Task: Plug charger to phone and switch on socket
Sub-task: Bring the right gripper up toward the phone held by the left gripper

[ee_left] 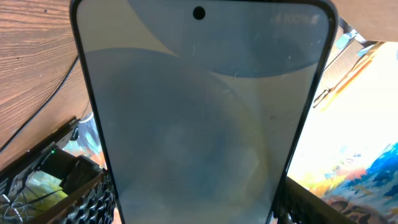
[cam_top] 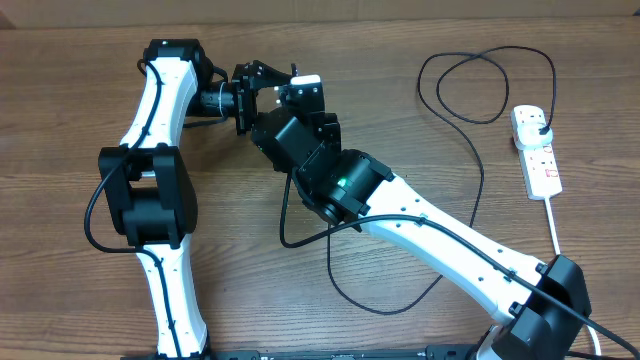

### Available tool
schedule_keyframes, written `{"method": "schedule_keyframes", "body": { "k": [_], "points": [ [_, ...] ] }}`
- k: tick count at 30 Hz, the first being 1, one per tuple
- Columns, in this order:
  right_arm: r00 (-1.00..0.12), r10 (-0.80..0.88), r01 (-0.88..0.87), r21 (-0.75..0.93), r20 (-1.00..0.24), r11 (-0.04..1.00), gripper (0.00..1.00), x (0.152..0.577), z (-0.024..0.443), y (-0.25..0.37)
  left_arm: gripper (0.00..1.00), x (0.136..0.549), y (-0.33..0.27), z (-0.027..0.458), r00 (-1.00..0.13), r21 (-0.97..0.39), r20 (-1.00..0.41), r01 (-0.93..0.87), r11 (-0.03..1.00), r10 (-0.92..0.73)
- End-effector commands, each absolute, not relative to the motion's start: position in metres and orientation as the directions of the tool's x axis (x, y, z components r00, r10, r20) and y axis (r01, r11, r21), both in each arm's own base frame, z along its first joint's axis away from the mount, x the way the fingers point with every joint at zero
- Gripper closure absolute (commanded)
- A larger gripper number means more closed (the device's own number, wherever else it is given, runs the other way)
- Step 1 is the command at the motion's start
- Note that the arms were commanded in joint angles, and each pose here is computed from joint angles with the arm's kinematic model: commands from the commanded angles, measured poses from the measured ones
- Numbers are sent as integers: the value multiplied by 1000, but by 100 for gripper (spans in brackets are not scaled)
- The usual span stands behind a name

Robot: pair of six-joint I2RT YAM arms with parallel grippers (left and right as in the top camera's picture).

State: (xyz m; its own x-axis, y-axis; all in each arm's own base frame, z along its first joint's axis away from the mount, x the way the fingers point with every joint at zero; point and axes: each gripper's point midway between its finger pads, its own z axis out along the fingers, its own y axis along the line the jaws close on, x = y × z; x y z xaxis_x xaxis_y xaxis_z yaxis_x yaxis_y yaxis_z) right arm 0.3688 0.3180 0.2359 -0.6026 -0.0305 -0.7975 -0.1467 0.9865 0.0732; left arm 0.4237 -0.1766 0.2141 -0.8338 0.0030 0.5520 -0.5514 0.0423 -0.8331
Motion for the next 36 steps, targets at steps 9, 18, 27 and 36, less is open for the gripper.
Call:
{"method": "schedule_keyframes", "body": {
  "k": [9,18,27,36],
  "points": [
    [-574,-13,-137,80,-818,987,50,371,249,320,28,428,-177,231,-862,-862,507,-507,-5,12],
    [-578,-5,-148,98,-816,984,54,374,244,327,27,428,-177,231,-862,-862,507,-507,-5,12],
    [-575,-3,-143,98,-818,985,60,377,242,328,28,428,-177,231,-863,-863,506,-506,-5,12],
    [-567,0,-130,90,-824,987,62,378,243,325,28,428,-177,231,-862,-862,506,-506,-5,12]
  ]
}}
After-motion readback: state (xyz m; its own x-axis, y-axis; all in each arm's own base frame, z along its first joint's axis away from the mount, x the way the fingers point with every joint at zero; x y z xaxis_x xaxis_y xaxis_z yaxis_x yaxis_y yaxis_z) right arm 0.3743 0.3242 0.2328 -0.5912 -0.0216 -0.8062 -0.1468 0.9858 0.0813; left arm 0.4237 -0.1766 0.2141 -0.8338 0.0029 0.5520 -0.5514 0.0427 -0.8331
